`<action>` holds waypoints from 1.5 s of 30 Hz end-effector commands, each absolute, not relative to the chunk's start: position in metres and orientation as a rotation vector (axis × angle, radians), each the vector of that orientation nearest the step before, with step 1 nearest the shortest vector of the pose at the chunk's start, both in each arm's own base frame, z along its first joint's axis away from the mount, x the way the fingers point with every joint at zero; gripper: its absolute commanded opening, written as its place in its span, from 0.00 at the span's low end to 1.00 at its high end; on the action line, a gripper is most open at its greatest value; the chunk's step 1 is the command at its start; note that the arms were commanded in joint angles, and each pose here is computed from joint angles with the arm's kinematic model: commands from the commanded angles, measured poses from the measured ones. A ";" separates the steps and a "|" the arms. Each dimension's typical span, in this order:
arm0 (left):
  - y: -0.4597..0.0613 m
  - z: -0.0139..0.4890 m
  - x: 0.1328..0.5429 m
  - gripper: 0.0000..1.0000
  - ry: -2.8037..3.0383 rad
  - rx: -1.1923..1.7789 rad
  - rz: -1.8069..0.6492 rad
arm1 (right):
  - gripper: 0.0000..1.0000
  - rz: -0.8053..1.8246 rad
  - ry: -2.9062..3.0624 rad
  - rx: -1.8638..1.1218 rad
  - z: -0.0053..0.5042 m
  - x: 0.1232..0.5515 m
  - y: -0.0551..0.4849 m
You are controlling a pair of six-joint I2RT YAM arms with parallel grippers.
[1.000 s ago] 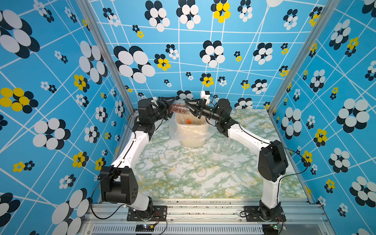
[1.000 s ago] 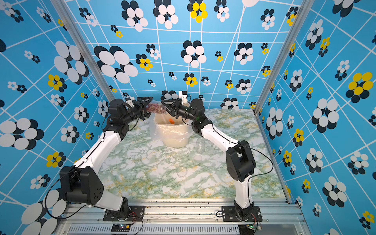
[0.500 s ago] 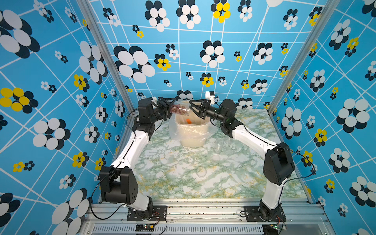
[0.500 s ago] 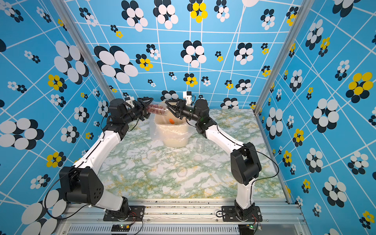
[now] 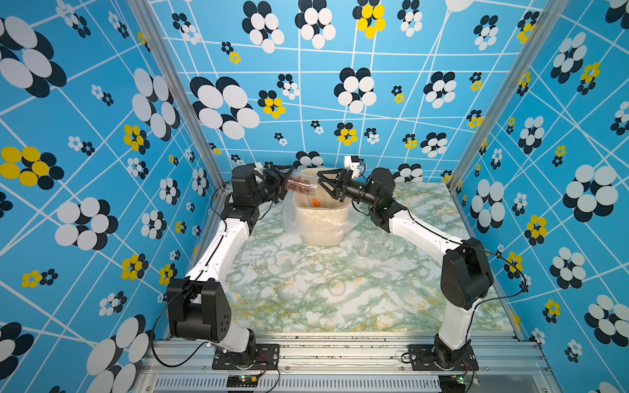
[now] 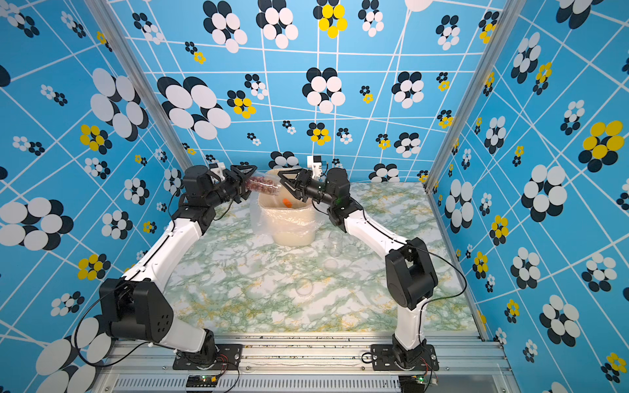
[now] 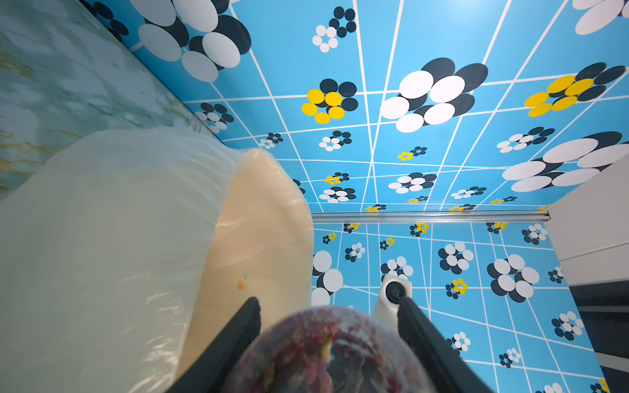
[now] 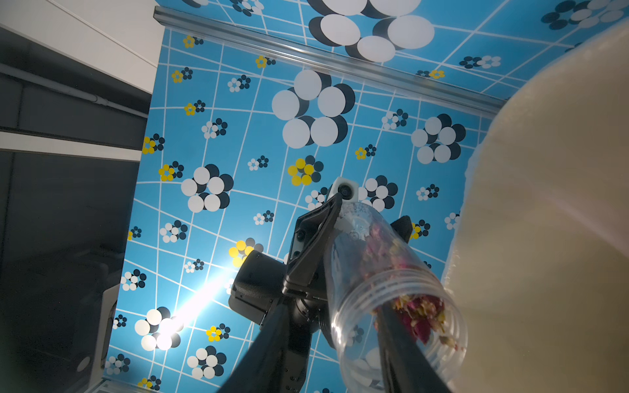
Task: Empty the moldy dried flower tea in the jars
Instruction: Pour the moldy dried flower tea into the trash bin.
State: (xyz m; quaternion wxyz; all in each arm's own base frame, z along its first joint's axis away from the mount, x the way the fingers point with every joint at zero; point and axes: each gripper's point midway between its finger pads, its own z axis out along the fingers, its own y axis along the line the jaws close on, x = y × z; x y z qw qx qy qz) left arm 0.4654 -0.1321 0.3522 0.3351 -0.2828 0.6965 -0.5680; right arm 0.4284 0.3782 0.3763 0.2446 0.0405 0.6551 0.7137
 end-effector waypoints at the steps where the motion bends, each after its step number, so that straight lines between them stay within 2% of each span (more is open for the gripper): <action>1: -0.134 0.375 0.465 0.00 1.789 -0.651 -1.447 | 0.46 1.931 1.763 0.086 0.390 0.422 0.371; 18: -0.141 0.385 0.461 0.00 1.842 -0.528 -1.286 | 0.45 1.921 1.794 0.091 0.382 0.424 0.373; 29: -0.138 0.386 0.460 0.00 1.850 -0.510 -1.223 | 0.46 1.755 1.848 0.061 0.378 0.420 0.362; 45: -0.136 0.383 0.459 0.00 1.880 -0.480 -1.120 | 0.68 1.511 1.934 -0.006 0.367 0.414 0.342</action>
